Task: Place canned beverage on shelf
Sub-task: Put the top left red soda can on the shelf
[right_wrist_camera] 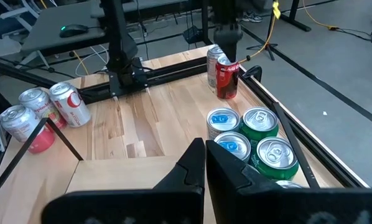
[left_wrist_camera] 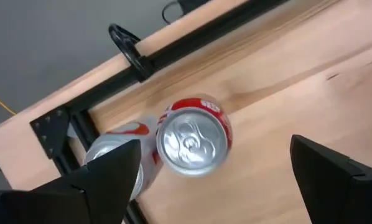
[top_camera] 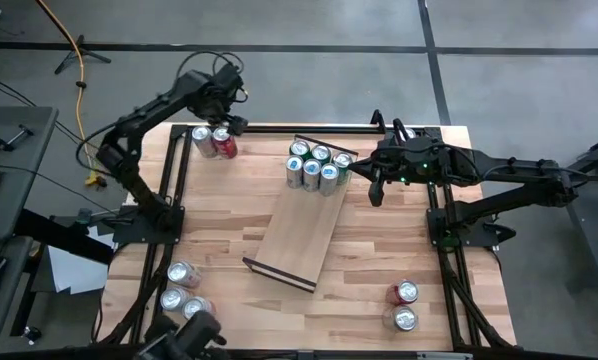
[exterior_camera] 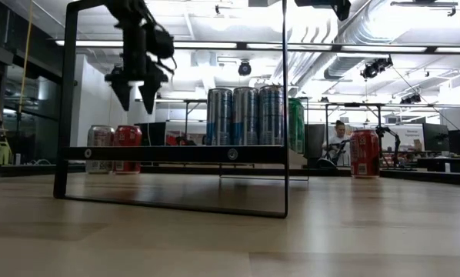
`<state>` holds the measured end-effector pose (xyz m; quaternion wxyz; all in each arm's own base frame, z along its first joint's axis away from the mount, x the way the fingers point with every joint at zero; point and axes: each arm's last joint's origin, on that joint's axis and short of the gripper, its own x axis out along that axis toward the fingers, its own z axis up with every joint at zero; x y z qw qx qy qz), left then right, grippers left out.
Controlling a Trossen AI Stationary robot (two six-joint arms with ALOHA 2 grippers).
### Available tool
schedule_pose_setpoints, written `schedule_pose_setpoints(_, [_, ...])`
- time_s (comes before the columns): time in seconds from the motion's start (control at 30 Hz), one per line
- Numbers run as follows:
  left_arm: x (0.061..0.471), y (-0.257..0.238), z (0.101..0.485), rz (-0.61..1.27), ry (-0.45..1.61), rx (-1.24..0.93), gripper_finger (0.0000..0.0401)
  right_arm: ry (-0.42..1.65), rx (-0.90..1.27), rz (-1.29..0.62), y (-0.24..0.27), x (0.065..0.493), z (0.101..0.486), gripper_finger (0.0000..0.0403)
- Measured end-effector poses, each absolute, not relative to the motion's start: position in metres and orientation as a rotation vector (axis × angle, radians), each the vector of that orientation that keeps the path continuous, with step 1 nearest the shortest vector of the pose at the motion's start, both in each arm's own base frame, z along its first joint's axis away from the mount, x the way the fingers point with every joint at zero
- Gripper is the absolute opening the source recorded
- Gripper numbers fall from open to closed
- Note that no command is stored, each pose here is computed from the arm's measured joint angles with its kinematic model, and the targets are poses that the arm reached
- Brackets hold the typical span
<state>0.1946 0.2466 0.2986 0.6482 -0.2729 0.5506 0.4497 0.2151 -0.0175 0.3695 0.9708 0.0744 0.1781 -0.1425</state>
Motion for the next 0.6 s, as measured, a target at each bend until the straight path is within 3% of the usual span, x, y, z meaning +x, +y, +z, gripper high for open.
schedule_pose_setpoints(0.6, [0.207,0.269,0.247,0.733,1.569,-0.433,0.0339,0.44,0.225,-0.313,-0.018,0.232,0.353,0.0])
